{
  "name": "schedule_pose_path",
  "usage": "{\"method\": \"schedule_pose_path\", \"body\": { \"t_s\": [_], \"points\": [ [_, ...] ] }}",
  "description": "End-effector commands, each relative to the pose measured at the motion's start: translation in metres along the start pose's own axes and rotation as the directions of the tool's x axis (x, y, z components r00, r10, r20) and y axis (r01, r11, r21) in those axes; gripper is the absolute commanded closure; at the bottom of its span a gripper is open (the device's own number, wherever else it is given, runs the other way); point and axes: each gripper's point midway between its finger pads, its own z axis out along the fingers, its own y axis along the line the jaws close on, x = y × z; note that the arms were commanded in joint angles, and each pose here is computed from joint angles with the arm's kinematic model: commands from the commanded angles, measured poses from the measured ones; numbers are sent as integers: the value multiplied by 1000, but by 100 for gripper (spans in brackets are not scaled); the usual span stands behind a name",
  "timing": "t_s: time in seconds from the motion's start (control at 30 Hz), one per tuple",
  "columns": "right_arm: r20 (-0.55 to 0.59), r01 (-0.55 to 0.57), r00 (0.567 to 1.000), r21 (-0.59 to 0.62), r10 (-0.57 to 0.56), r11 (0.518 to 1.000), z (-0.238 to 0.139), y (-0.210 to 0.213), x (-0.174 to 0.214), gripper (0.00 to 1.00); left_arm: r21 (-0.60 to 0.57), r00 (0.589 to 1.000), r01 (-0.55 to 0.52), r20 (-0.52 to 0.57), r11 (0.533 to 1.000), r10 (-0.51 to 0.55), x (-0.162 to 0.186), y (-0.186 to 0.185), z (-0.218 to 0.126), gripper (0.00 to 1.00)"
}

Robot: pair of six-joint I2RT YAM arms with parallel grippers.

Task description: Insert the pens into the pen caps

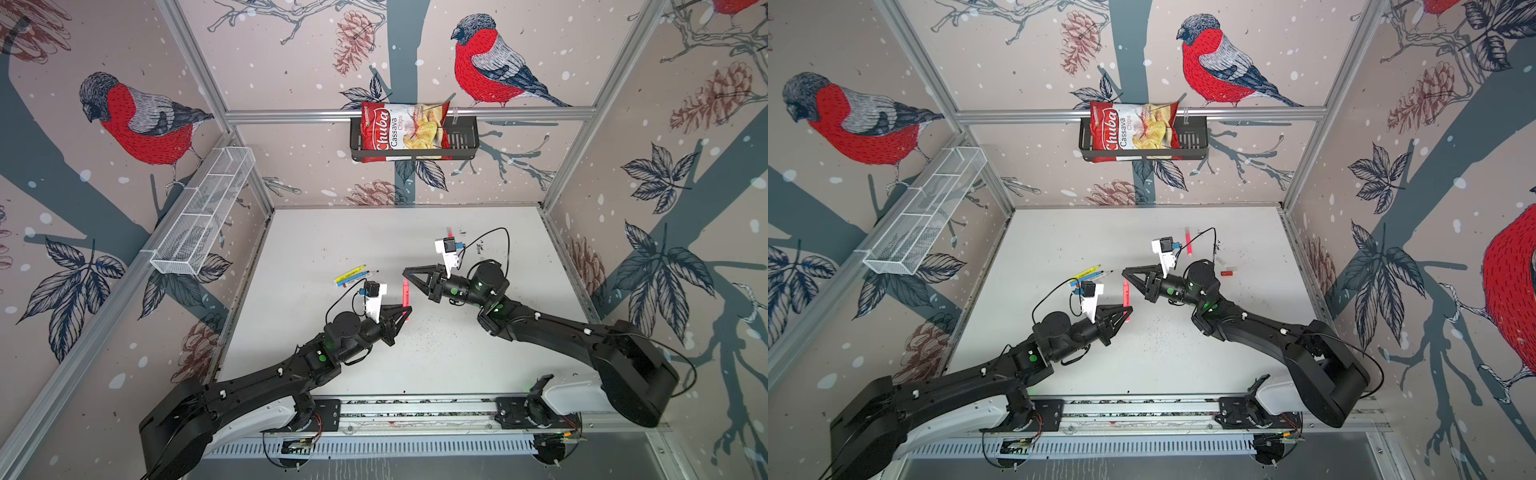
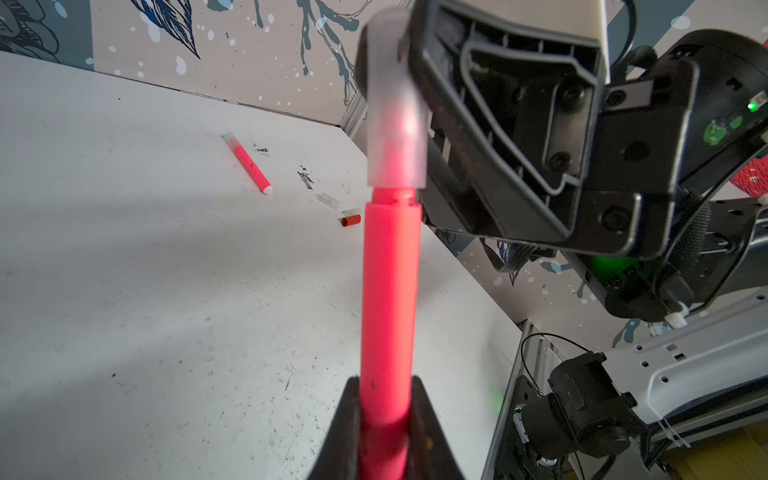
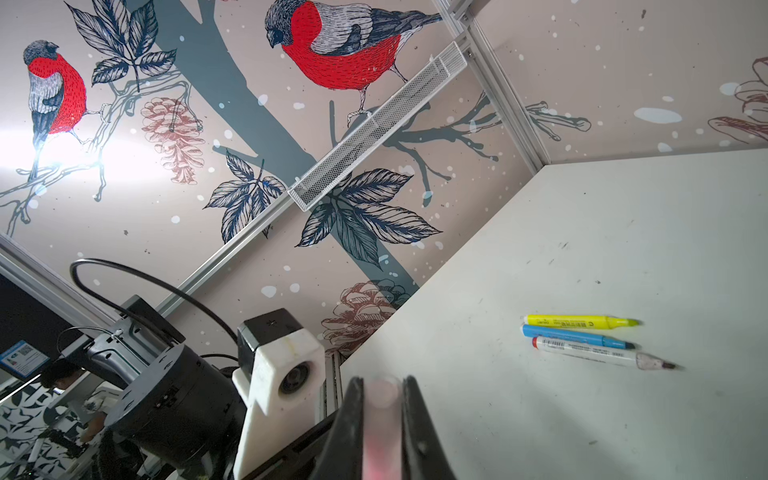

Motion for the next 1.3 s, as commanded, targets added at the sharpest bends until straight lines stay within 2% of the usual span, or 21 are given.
{"method": "schedule_pose_path", "body": {
  "t_s": [0.0, 0.37, 0.6, 1.0, 1.27],
  "points": [
    [-16, -5, 1000, -41, 5, 999, 0, 9, 6, 96, 37, 990, -3, 144, 999, -3, -34, -12, -5, 100],
    [-138, -23, 990, -43, 17, 999, 3, 6, 62, 96, 54, 985, -9, 174, 998, -1, -43, -18, -13, 100],
    [-197, -49, 979, -26, 43, 998, 3, 2, 92, 97, 17, 981, -20, 192, 1000, 16, -48, -13, -16, 100],
    [-228, -46, 973, -20, 40, 999, -1, 1, 108, 98, 60, 964, -37, 266, 998, 20, -70, -27, -27, 100],
    [-241, -44, 970, -90, 21, 995, -5, 14, 111, 98, 138, 950, -45, 311, 989, 0, -87, -38, -41, 100]
  ]
}}
